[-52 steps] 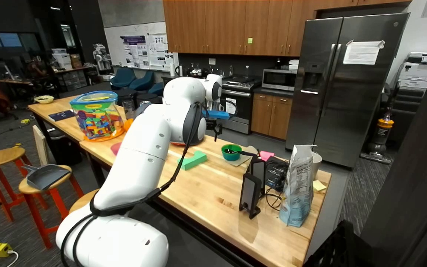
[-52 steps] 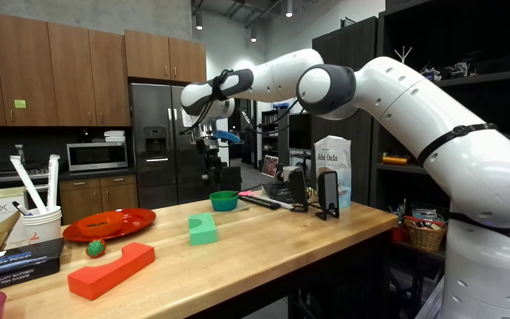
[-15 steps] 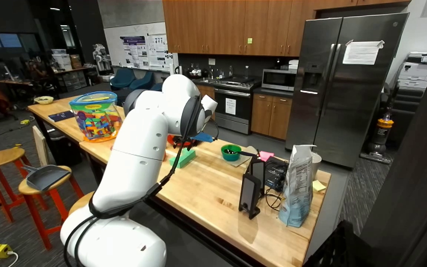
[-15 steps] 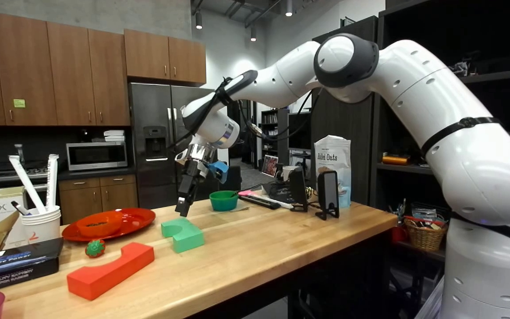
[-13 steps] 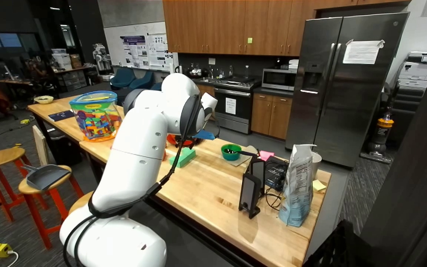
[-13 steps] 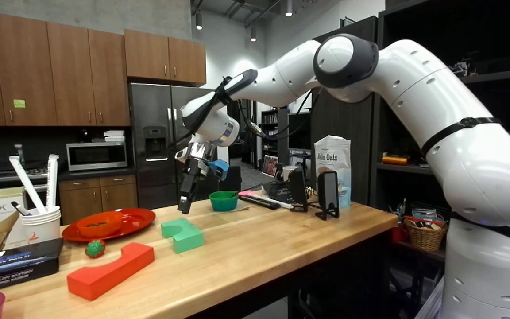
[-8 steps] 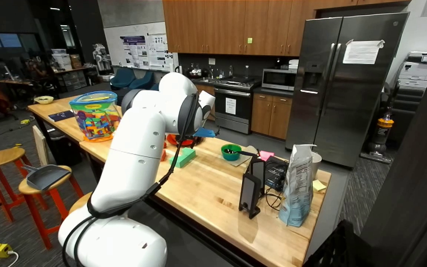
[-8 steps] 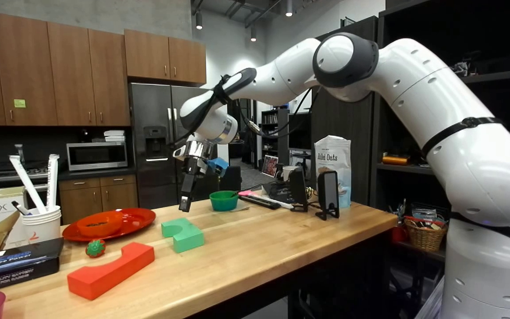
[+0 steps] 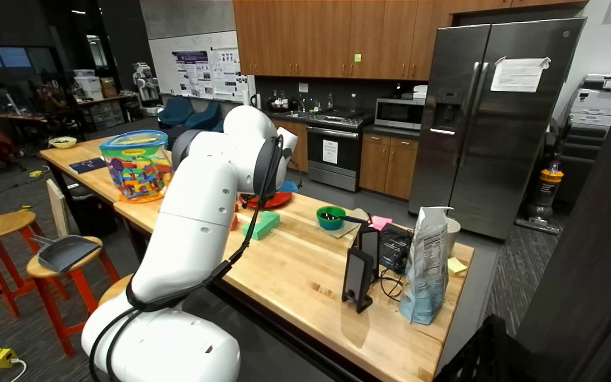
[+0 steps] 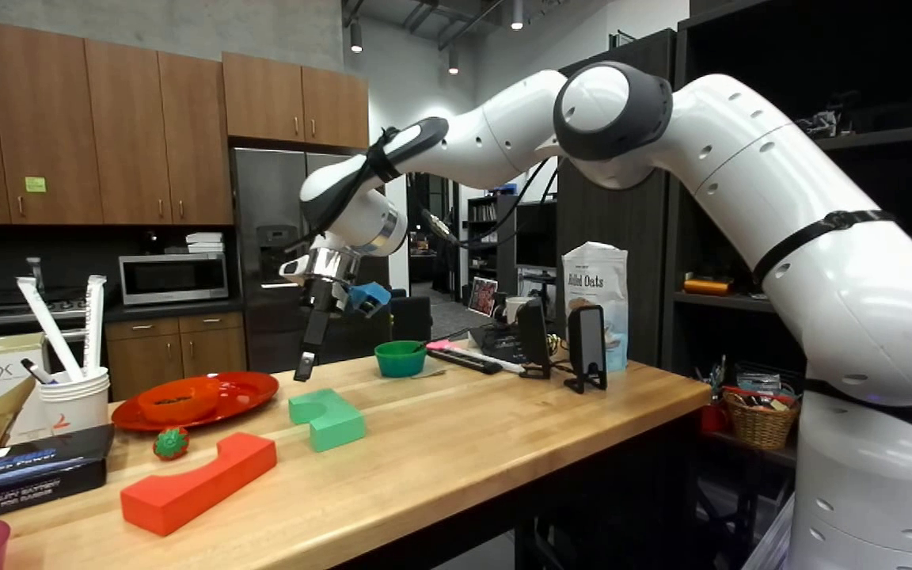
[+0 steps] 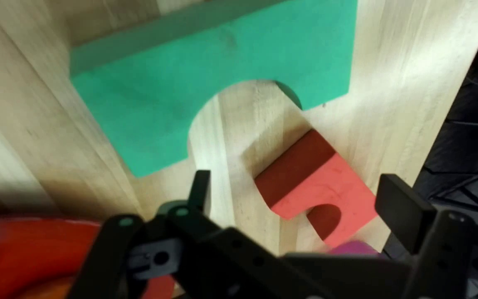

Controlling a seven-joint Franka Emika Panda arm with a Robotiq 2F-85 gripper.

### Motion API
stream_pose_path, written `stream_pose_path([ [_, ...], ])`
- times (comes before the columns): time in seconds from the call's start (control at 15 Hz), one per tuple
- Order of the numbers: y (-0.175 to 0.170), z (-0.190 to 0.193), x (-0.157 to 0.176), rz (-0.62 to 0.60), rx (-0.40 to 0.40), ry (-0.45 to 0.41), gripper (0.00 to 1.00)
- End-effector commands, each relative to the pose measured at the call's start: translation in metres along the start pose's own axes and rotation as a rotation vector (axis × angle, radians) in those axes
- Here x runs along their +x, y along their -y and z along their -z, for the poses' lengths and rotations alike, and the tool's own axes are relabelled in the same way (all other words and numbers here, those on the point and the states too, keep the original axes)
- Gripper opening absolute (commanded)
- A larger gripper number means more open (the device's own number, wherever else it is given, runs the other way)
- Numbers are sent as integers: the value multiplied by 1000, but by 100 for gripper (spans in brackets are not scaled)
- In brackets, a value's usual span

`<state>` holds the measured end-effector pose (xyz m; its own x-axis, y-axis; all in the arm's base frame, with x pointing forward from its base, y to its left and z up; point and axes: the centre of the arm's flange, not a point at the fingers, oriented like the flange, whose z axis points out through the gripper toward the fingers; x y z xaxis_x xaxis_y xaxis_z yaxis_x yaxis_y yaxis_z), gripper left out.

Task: Turn the orange and green blocks to the right

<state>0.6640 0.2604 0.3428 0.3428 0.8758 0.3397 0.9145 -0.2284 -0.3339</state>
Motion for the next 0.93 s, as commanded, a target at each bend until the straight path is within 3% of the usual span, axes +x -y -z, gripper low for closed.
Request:
stream_pose_path([
  [0.0,2,0,26,171,65,-15,100],
  [0.47,12,-11,40,421,203,-41,100],
  [0.87,21,-25,38,517,326,-45,100],
])
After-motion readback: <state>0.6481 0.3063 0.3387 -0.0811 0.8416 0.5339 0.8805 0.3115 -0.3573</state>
